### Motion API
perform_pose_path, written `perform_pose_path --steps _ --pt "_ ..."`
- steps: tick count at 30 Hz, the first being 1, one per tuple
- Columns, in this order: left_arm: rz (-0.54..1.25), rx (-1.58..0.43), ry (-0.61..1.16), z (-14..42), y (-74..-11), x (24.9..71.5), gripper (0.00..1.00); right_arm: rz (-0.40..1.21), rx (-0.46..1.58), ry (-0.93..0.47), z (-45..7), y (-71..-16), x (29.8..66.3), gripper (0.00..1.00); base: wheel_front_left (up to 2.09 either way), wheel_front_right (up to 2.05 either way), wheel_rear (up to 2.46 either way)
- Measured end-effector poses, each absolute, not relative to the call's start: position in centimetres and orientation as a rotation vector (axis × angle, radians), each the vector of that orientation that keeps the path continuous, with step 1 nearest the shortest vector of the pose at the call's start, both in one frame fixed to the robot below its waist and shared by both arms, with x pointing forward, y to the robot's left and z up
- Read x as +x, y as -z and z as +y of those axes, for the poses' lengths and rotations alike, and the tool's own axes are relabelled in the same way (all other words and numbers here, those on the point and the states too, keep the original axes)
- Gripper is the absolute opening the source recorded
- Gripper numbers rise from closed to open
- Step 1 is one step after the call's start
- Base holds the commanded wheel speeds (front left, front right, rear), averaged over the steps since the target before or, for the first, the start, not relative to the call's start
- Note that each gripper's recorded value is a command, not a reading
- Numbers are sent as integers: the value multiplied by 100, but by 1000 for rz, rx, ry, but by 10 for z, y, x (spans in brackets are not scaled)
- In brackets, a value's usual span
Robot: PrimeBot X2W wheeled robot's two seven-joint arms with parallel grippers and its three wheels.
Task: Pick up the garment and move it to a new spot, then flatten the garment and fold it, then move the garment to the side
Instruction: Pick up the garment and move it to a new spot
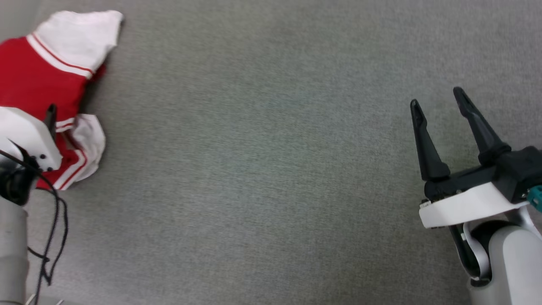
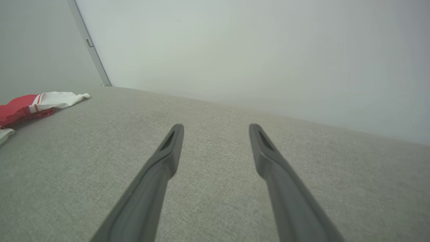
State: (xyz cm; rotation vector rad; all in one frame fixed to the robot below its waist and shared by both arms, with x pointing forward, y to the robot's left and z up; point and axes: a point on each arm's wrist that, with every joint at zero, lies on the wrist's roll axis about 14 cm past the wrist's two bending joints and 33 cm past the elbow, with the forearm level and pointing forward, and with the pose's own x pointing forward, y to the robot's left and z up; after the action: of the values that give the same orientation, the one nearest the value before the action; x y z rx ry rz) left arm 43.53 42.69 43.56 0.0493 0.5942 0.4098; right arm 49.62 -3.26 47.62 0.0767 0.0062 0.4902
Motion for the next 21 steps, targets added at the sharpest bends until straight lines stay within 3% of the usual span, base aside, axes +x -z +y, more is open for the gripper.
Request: perform_pose_path --steps 6,11,12,13,21 --pt "850 -18 -459 439 -371 423 100 36 87 -442 -49 -450 510 100 0 0 0" --pt "942 -69 -478 440 -348 424 100 70 86 -406 -62 -431 512 100 0 0 0" --pt "946 -78 -481 440 -346 424 55 73 85 -402 -64 -429 512 100 0 0 0" --pt "946 -82 -483 441 -346 424 1 77 86 -401 -64 -427 512 100 0 0 0" --pt "747 -37 -491 444 -379 438 0 23 86 -419 -56 -448 512 100 0 0 0"
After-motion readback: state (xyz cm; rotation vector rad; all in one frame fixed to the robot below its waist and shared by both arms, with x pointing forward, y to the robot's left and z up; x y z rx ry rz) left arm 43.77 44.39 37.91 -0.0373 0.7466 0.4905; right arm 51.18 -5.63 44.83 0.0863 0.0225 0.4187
